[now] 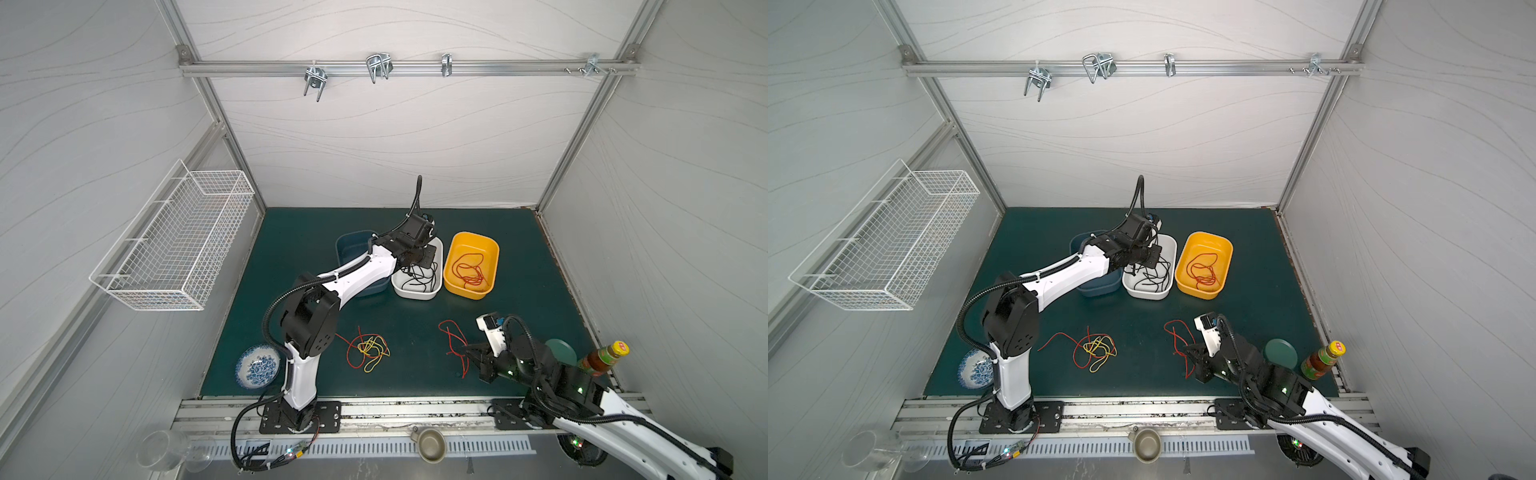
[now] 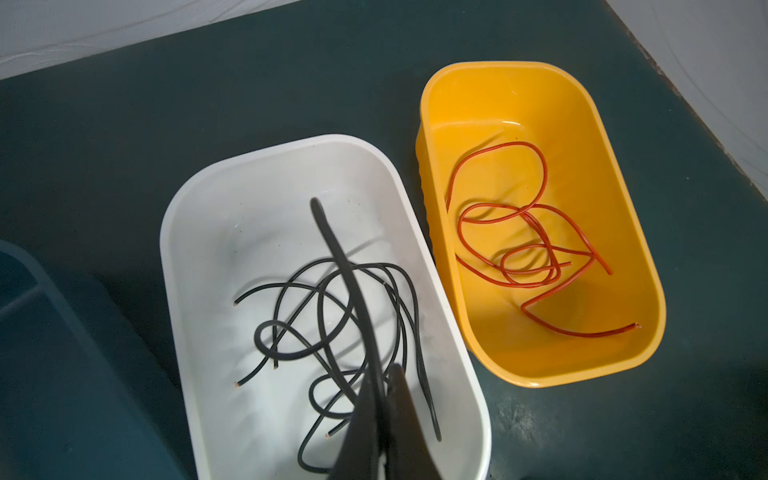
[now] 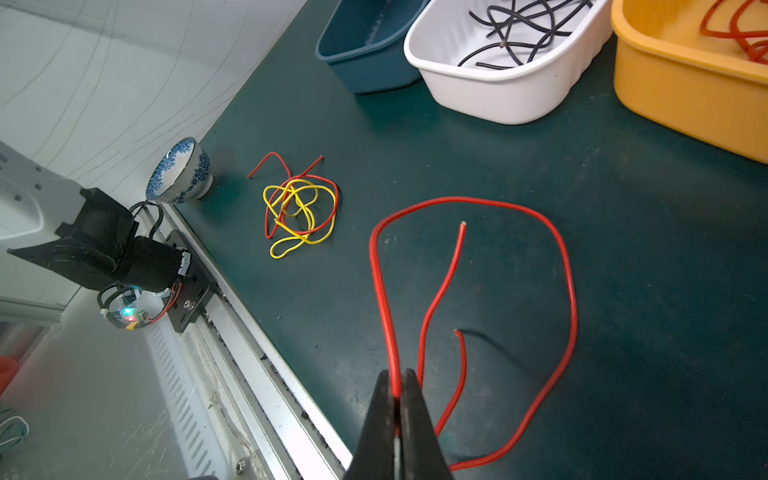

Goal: Untangle the cables
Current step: 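Carry the black wire over the white tub with the left gripper, then lower the black wire into the white tub and open the left gripper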

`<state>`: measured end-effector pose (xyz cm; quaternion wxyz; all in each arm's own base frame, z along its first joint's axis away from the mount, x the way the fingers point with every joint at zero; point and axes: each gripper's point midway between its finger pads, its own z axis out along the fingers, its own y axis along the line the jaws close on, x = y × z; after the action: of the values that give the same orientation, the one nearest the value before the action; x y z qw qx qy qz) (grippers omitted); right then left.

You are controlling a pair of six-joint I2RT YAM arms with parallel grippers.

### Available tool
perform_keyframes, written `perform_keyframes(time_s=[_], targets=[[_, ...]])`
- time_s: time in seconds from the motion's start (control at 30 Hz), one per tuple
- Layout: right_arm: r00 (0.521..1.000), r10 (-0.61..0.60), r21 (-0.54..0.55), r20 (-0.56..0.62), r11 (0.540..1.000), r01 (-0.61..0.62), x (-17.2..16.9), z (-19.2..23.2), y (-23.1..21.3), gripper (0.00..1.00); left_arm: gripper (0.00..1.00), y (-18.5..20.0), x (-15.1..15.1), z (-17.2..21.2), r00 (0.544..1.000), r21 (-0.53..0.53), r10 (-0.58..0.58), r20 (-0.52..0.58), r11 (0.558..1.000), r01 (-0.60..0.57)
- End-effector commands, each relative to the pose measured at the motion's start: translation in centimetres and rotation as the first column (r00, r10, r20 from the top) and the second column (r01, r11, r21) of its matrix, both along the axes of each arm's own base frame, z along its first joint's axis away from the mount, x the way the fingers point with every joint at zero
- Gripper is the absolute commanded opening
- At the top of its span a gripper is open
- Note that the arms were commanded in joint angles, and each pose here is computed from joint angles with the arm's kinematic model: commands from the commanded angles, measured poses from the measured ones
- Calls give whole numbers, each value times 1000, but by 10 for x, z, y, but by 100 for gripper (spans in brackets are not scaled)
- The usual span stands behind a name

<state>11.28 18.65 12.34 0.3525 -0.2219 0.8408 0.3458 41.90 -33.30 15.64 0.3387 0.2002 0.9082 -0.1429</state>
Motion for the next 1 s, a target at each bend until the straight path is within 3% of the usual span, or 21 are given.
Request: perform_keyframes(time_s=[0.0, 0.37, 0.97], targets=[[999, 7, 5, 50, 1000, -7, 1, 4, 3, 0, 0, -2, 6, 0, 1000, -15, 11, 17, 1000, -11], [995, 34, -19, 99, 999, -33, -4, 5, 6, 0, 0, 2, -11, -54, 993, 26, 4, -118, 1000, -1], [993, 42, -20, 109, 999, -40, -5, 6, 7, 0, 0, 10, -21, -100, 969, 125, 27, -245, 992, 4]])
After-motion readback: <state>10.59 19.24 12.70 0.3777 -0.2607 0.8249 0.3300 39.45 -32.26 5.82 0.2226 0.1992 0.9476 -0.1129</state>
